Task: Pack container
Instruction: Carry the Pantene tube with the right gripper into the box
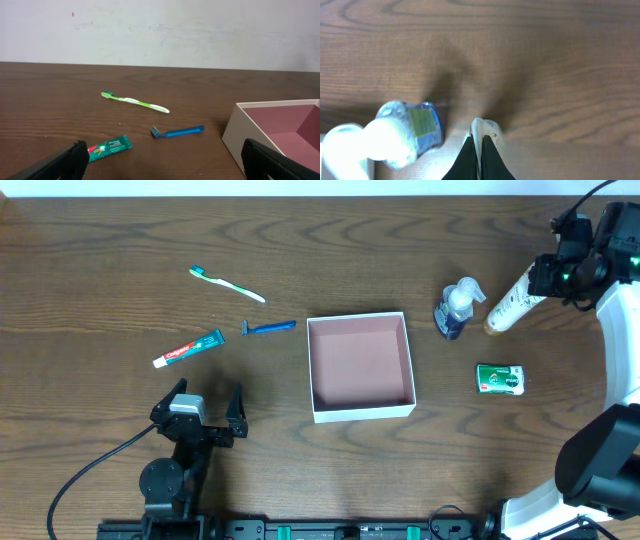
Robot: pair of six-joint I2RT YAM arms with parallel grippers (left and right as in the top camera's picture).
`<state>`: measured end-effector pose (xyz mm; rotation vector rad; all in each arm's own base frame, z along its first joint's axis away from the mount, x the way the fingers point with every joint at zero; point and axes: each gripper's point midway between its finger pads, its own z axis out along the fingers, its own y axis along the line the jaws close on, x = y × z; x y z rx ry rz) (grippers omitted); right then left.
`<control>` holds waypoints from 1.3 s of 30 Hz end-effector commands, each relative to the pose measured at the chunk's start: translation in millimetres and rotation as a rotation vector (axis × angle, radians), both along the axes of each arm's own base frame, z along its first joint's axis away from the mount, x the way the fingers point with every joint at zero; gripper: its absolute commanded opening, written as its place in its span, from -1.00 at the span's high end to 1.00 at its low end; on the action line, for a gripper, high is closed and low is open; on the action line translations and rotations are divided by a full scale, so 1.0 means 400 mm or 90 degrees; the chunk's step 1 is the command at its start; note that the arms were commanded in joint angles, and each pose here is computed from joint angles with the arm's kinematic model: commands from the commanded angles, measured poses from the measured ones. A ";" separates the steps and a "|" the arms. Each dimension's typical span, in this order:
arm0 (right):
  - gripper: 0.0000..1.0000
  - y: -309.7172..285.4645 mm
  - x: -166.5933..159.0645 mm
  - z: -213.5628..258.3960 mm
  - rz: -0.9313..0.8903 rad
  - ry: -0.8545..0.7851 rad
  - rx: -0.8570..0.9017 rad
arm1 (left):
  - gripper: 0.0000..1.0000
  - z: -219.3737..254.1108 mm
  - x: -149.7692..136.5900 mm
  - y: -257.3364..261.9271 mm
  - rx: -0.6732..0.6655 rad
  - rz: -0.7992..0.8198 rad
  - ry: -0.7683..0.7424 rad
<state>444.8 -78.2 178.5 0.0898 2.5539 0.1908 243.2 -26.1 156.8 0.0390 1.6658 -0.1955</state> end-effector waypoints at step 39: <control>0.97 0.562 -0.220 0.588 0.287 -0.270 0.130 | -0.96 -0.042 -0.001 -0.003 0.007 -0.006 0.031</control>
